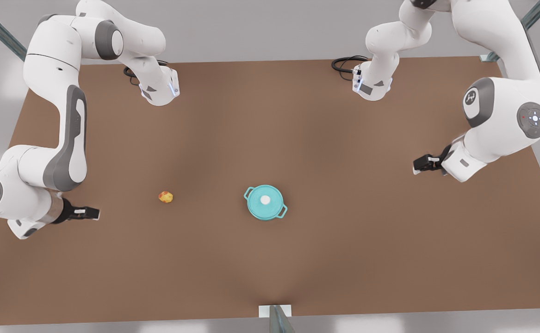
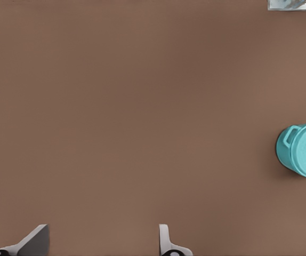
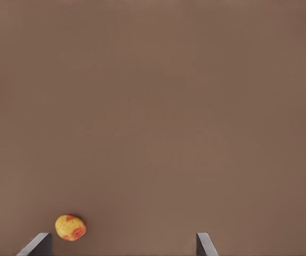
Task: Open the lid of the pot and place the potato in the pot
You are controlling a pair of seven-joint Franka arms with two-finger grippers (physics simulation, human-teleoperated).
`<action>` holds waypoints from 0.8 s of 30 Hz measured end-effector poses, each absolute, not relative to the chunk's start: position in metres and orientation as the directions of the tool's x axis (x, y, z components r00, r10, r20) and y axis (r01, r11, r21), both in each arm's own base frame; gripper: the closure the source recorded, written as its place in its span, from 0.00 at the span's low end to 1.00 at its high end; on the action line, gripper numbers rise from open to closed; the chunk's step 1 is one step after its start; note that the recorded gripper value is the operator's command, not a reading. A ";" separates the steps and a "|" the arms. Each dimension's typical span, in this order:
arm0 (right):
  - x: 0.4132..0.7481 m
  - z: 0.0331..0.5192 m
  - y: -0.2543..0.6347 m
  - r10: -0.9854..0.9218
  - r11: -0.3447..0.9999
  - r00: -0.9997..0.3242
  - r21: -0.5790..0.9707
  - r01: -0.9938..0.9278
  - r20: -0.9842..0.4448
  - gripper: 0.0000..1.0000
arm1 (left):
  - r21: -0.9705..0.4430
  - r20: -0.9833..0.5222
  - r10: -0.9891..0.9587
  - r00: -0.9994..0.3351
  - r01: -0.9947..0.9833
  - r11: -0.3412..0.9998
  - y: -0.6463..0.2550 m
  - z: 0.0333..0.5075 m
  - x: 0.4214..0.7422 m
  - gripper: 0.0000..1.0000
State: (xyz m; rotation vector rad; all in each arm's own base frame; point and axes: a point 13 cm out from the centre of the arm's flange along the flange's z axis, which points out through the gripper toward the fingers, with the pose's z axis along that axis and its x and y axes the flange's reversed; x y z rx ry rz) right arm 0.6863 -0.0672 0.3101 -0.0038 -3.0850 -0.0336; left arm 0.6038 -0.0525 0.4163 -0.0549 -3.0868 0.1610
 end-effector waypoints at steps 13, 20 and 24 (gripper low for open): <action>0.695 0.290 0.085 -0.637 0.764 -0.767 -0.070 -0.642 0.073 0.00 | -0.052 0.099 0.371 -0.923 0.368 0.928 -0.459 0.244 0.539 0.00; 0.576 0.186 0.107 -0.798 0.599 -0.596 0.017 -0.800 0.085 0.00 | -0.024 -0.049 0.242 -0.969 0.243 0.970 -0.522 0.182 0.568 0.00; 0.578 0.142 0.130 -0.861 0.506 -0.506 -0.021 -0.862 0.048 0.00 | -0.037 -0.126 0.152 -0.980 0.157 0.987 -0.525 0.167 0.596 0.00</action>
